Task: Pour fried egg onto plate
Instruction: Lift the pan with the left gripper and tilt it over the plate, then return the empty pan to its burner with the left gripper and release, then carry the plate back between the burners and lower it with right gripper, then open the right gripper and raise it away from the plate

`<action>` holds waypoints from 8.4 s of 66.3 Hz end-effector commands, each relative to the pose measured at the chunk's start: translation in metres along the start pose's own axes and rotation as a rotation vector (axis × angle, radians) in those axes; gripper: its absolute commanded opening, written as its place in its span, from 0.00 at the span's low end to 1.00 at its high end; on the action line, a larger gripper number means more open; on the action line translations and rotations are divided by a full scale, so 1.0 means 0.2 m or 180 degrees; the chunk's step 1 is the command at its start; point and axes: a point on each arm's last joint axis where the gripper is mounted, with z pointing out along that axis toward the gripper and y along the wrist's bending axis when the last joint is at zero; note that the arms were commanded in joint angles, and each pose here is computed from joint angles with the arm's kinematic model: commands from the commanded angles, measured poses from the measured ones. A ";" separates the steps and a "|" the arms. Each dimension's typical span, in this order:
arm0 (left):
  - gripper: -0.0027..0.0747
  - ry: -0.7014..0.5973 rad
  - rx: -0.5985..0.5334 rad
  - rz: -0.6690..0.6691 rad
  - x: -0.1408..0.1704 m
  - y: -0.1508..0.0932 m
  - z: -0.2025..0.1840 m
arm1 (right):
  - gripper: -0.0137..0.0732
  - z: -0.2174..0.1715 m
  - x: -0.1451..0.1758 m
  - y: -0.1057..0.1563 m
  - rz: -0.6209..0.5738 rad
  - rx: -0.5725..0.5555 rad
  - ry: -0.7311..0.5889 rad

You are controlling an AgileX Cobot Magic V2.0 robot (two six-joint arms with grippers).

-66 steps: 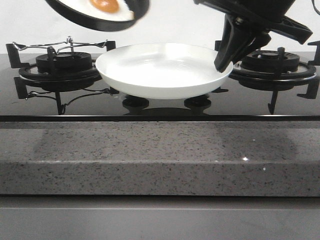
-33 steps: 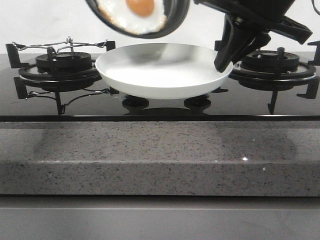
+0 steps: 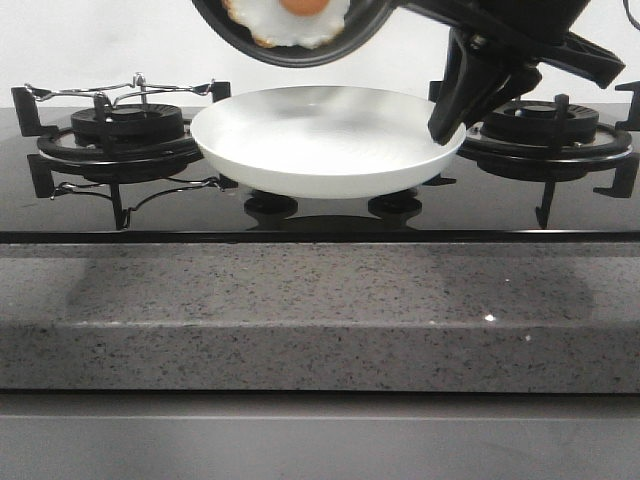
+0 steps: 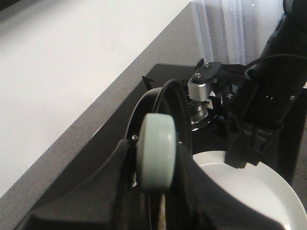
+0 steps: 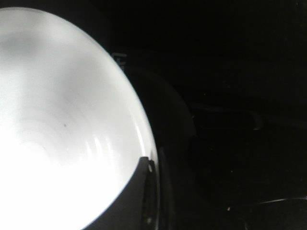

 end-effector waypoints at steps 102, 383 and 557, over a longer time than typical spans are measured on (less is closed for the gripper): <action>0.01 -0.0994 -0.0370 -0.5098 1.09 0.89 -0.24 | 0.03 -0.09 -0.04 0.03 -0.0053 -0.0070 -0.0259; 0.77 0.1439 -0.1875 -0.1986 0.36 -0.49 -0.87 | 0.03 -0.03 -0.66 0.01 -0.0109 0.0053 -0.0147; 0.77 0.1439 -0.1875 -0.1986 0.36 -0.49 -0.87 | 0.38 -1.12 1.02 -0.15 -0.0786 0.0075 -0.1036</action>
